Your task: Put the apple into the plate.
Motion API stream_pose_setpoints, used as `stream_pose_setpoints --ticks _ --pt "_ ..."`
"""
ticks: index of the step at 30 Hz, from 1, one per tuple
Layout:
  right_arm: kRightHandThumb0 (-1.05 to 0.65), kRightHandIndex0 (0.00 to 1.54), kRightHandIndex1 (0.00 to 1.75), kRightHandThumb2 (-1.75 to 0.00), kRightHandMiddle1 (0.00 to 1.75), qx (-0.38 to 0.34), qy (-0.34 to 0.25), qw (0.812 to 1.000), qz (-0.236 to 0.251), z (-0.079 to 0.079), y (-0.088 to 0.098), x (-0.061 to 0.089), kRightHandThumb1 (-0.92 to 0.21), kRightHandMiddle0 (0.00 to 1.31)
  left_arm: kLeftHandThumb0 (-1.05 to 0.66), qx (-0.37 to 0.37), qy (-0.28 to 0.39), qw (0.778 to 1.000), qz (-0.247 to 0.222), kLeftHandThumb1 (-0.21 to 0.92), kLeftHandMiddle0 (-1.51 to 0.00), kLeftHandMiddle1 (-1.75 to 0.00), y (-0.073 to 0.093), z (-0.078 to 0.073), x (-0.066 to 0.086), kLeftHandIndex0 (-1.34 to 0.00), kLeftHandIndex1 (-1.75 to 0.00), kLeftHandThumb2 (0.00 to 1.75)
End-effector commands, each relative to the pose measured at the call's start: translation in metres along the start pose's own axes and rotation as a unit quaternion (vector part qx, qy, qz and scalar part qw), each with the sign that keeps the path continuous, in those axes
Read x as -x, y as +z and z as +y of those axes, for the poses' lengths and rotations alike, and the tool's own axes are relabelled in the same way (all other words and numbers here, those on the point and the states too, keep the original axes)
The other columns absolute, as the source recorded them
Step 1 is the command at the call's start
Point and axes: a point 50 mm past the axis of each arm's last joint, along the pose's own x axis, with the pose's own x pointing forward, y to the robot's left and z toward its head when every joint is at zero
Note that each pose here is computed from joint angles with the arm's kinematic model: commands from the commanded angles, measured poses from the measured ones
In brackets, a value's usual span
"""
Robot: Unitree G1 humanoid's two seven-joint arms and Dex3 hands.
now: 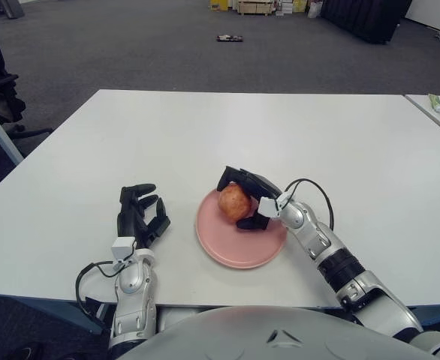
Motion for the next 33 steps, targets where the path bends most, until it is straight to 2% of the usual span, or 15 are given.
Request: stream_pose_setpoints --ticks 1,6,16,18,22,23,24,26,27,29,30,32,33 --pt "0.00 0.92 1.66 -1.71 1.75 0.044 0.035 0.997 0.046 0.010 -0.019 0.009 0.05 0.65 0.00 -0.004 -0.002 1.000 -0.001 0.74 -0.42 -1.53 0.002 -0.002 -0.001 -0.16 -1.75 0.74" --pt "0.00 0.91 1.67 -1.71 1.75 0.097 0.028 0.994 0.036 0.012 -0.019 0.010 0.05 0.65 0.00 -0.012 -0.004 1.000 -0.002 0.77 -0.42 -1.50 0.002 -0.002 -0.002 -0.15 -1.75 0.69" --pt "0.00 0.88 1.72 -1.70 1.75 0.148 0.019 0.989 0.013 0.012 -0.012 0.013 0.03 0.63 0.00 -0.016 -0.005 1.000 -0.006 0.79 -0.42 -1.49 0.002 -0.002 -0.002 -0.14 -1.75 0.65" --pt "-0.01 0.91 1.73 -1.73 1.69 0.151 0.021 0.988 0.009 0.010 -0.009 0.014 0.06 0.69 0.00 -0.016 -0.005 1.000 -0.006 0.79 -0.42 -1.48 0.002 -0.002 -0.002 -0.14 -1.75 0.66" --pt "-0.01 0.83 1.74 -1.59 1.59 0.151 0.025 0.988 0.007 0.007 -0.004 0.018 -0.04 0.66 0.00 -0.018 -0.005 1.000 -0.004 0.78 -0.43 -1.48 0.001 -0.002 -0.003 -0.15 -1.75 0.66" --pt "-0.01 0.75 1.74 -1.47 1.57 0.150 0.027 0.988 0.007 0.006 -0.003 0.020 -0.14 0.60 0.00 -0.018 -0.005 1.000 -0.003 0.78 -0.43 -1.47 0.001 -0.001 -0.003 -0.15 -1.75 0.66" --pt "-0.01 0.72 1.74 -1.42 1.56 0.146 0.031 0.989 0.008 0.005 -0.003 0.022 -0.18 0.58 0.00 -0.020 -0.004 1.000 -0.003 0.78 -0.43 -1.47 0.001 -0.001 -0.003 -0.15 -1.75 0.66" --pt "-0.30 0.35 1.74 -1.25 1.57 0.140 0.043 0.989 0.007 0.003 -0.001 0.025 -0.25 0.29 0.00 -0.022 -0.004 1.000 -0.003 0.78 -0.43 -1.48 0.001 0.000 -0.003 -0.15 -1.75 0.66" --pt "-0.38 0.28 1.58 -1.22 1.48 0.138 0.049 0.989 0.005 0.003 -0.001 0.027 -0.26 0.23 0.00 -0.023 -0.003 1.000 -0.003 0.78 -0.43 -1.48 0.001 0.000 -0.003 -0.15 -1.75 0.66" --pt "-0.58 0.12 1.00 -1.06 1.11 0.139 0.068 0.988 -0.003 -0.002 0.002 0.030 -0.35 0.09 0.00 -0.023 -0.003 1.000 -0.003 0.78 -0.42 -1.49 0.001 0.000 -0.003 -0.15 -1.75 0.67" --pt "-0.65 0.07 0.78 -1.00 0.97 0.140 0.076 0.987 -0.007 -0.004 0.003 0.032 -0.39 0.06 0.00 -0.022 -0.003 1.000 -0.004 0.78 -0.42 -1.49 0.001 0.000 -0.004 -0.15 -1.75 0.67" --pt "-0.72 0.04 0.50 -0.93 0.77 0.141 0.087 0.986 -0.012 -0.009 0.005 0.035 -0.43 0.03 0.00 -0.023 -0.003 1.000 -0.004 0.78 -0.42 -1.50 0.001 0.001 -0.004 -0.14 -1.75 0.67" --pt "-0.78 0.02 0.33 -0.89 0.59 0.141 0.091 0.986 -0.015 -0.011 0.005 0.036 -0.47 0.02 0.00 -0.023 -0.003 1.000 -0.004 0.78 -0.42 -1.50 0.001 0.001 -0.004 -0.14 -1.75 0.67"
